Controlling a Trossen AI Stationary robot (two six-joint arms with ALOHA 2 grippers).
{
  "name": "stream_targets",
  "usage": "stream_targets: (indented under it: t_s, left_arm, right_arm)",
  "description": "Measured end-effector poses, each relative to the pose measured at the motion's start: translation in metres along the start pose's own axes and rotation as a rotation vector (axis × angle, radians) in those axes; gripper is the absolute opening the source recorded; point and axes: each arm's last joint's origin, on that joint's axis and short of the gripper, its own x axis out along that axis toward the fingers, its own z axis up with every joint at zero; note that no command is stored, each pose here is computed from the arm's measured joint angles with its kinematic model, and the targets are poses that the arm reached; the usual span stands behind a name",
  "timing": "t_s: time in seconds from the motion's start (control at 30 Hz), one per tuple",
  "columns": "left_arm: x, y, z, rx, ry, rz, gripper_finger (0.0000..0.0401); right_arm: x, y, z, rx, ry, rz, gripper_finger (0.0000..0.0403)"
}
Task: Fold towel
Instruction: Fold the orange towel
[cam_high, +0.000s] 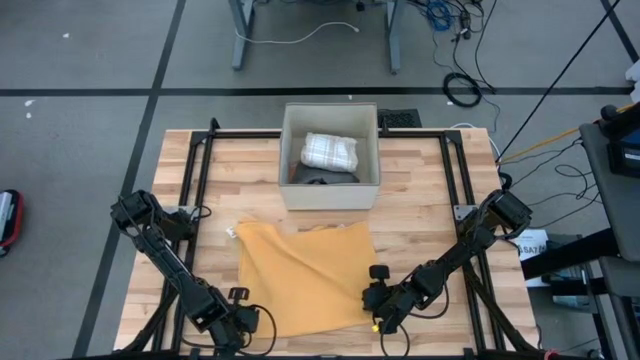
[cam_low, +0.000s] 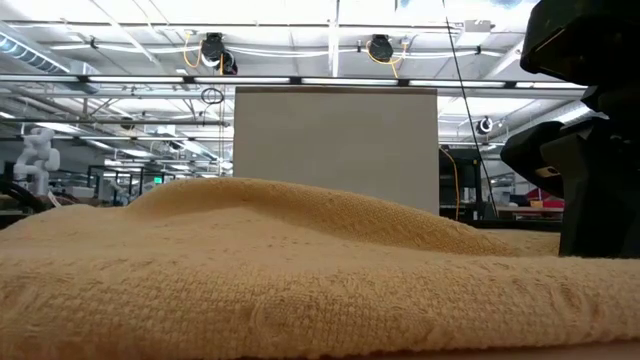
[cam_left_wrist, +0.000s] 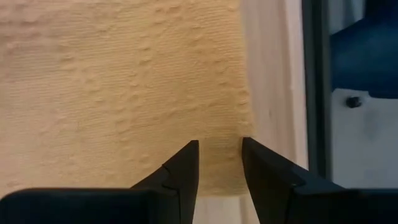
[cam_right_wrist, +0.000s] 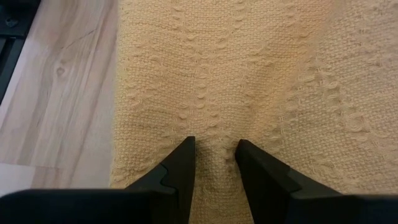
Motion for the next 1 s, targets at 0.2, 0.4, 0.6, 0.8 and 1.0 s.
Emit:
stream_targets:
  t_s: [0.2,0.4,0.6,0.8,1.0]
  left_arm:
    - [0.005,-0.001,-0.002,-0.020,-0.015,-0.060,0.0129]
    - [0.012,0.007,-0.009,-0.023,0.005,-0.024,0.0129]
    - [0.022,0.008,-0.010,0.003,0.020,-0.008,0.0101]
    - [0.019,0.006,-0.008,0.028,0.007,-0.039,0.0028]
    - [0.015,0.003,-0.006,0.033,0.014,-0.044,0.0007]
  right_arm:
    - [0.000,0.000,0.000,0.006,0.000,0.000,0.0112]
    - [0.000,0.000,0.000,0.007,0.000,0.000,0.0112]
    - [0.000,0.000,0.000,0.007,0.000,0.000,0.0112]
    - [0.000,0.000,0.000,0.008,-0.001,0.000,0.0112]
    - [0.000,0.000,0.000,0.016,-0.001,0.000,0.0112]
